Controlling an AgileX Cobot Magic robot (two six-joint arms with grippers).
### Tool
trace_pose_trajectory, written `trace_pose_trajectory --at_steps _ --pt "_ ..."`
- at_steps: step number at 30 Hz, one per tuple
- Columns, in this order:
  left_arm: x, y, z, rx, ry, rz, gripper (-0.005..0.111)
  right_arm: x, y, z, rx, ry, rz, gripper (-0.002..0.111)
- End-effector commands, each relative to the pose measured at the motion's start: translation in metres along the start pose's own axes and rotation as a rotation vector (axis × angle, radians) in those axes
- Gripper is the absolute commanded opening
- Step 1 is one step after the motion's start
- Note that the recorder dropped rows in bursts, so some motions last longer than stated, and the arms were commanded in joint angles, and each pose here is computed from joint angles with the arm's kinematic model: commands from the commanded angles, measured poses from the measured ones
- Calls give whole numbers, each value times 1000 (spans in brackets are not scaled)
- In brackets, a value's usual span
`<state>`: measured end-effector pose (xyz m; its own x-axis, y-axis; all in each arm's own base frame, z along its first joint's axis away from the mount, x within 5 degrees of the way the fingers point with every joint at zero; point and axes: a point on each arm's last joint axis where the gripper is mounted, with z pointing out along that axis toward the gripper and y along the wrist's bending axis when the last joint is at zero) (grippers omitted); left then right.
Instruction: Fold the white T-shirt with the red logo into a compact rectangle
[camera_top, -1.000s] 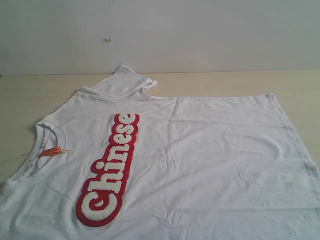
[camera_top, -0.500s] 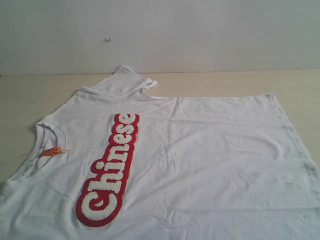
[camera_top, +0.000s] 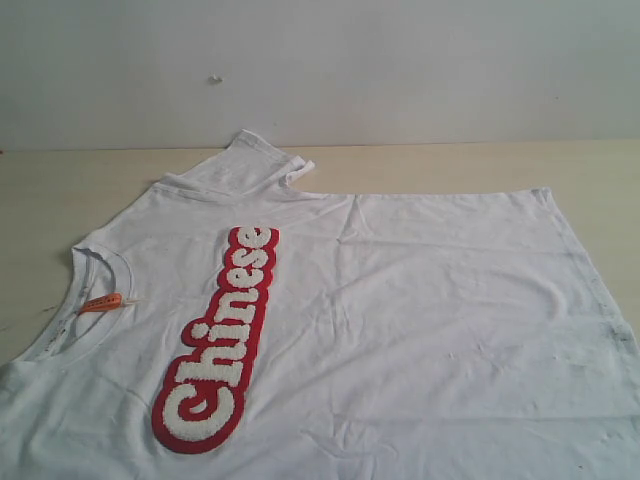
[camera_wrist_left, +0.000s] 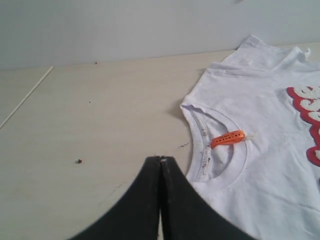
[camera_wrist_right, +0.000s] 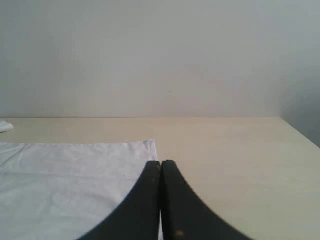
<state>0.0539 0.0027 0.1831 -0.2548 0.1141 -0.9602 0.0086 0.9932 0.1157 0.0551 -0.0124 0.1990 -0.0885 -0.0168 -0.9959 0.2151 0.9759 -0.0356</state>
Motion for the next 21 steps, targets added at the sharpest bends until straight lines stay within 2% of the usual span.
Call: trace_pose_trajectory --at_steps 1,6,10,13,19,21 --pt "-6 0 0 -5 -73 22 0 2 0 0 -1 3 -11 0" --pt "-14 0 -1 -5 -168 25 0 2 0 0 -1 3 -11 0" --pt "-17 2 -2 -46 -191 220 0 2 0 0 -1 3 -11 0" --pt "-17 3 -2 -64 -190 292 0 0 0 0 -1 -12 -11 0" --pt "-17 3 -2 -65 -194 294 0 -8 0 -1 1 -104 -11 0" --pt "-19 2 -2 -58 -213 266 0 -10 0 -1 -2 -126 34 0"
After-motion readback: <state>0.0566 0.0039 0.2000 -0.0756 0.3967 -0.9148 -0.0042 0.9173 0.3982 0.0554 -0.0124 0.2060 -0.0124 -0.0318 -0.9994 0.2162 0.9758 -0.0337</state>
